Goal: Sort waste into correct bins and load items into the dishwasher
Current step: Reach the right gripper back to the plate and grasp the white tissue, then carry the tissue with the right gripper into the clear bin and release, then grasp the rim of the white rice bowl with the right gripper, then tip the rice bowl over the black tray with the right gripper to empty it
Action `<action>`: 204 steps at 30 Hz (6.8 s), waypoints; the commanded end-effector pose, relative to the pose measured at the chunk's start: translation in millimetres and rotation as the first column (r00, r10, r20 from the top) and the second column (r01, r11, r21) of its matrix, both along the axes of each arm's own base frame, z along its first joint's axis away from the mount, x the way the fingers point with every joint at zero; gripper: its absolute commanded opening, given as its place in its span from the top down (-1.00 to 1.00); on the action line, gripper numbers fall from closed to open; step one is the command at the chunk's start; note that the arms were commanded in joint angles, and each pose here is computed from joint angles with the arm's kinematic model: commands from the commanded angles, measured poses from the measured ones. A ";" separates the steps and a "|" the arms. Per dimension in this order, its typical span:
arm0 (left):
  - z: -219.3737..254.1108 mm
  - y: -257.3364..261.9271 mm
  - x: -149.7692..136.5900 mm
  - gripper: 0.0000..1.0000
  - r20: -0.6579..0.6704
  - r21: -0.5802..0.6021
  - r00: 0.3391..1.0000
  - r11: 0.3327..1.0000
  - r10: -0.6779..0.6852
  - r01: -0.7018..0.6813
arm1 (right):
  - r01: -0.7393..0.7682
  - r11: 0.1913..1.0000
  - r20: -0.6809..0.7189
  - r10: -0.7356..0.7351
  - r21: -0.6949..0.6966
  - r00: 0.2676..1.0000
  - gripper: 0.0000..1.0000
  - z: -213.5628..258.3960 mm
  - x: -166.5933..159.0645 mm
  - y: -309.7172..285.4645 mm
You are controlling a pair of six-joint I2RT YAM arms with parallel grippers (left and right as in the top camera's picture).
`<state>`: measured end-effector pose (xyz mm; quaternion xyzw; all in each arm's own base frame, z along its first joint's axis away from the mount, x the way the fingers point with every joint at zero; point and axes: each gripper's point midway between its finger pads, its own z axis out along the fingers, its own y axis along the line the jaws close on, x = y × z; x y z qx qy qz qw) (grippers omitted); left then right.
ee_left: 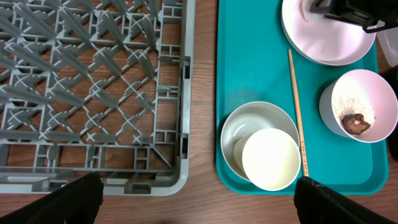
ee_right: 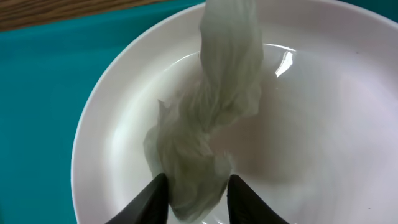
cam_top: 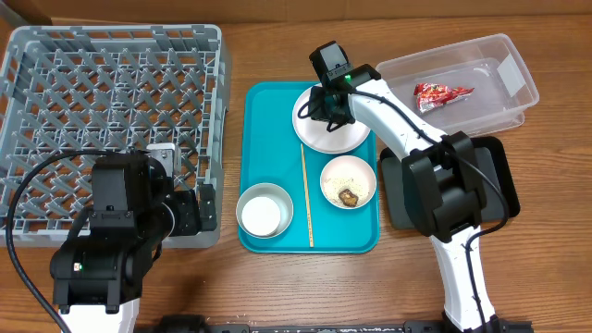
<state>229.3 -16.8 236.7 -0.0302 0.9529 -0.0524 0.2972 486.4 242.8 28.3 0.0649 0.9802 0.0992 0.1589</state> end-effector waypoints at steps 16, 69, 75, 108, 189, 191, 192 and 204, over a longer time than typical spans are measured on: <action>7.9 -2.8 2.5 -1.00 0.022 -0.015 1.000 1.000 0.001 0.000 | 0.011 0.999 -0.055 -0.014 -0.047 0.998 0.92 13.0 -16.3 -17.1; 7.7 -2.2 2.3 -1.00 0.020 -0.012 1.000 1.000 0.003 -0.002 | 0.107 0.993 -0.034 -0.106 0.057 0.994 -0.50 201.4 -169.9 -169.2; 7.8 -2.3 2.6 -1.00 0.022 -0.012 1.000 1.000 0.003 -0.002 | 0.041 0.994 0.116 -0.053 0.104 0.992 -0.60 198.9 -200.4 -157.4; 7.1 -2.2 2.8 -1.00 0.018 -0.012 1.000 1.000 0.003 -0.003 | -0.197 0.980 -0.056 0.199 0.031 0.978 0.09 12.5 -163.6 15.1; 3.8 -1.5 2.7 -1.00 0.001 -0.008 1.000 1.000 0.005 -0.005 | -0.003 0.664 -0.081 0.096 0.748 0.992 0.92 132.9 -164.7 -143.3; 3.8 -1.5 2.7 -0.99 0.001 -0.008 1.000 1.000 0.005 -0.005 | 0.010 0.624 -0.074 0.076 0.781 0.994 0.92 131.8 -164.7 -148.6; 3.8 -1.5 2.7 -1.00 0.001 -0.008 1.000 1.000 0.005 -0.005 | 0.017 0.599 -0.069 0.065 0.801 0.995 0.92 131.8 -164.7 -151.5; 3.8 -1.5 2.7 -1.00 0.001 -0.008 1.000 1.000 0.005 -0.005 | 0.061 0.388 -0.030 -0.086 0.920 0.996 0.92 149.8 -159.4 -196.7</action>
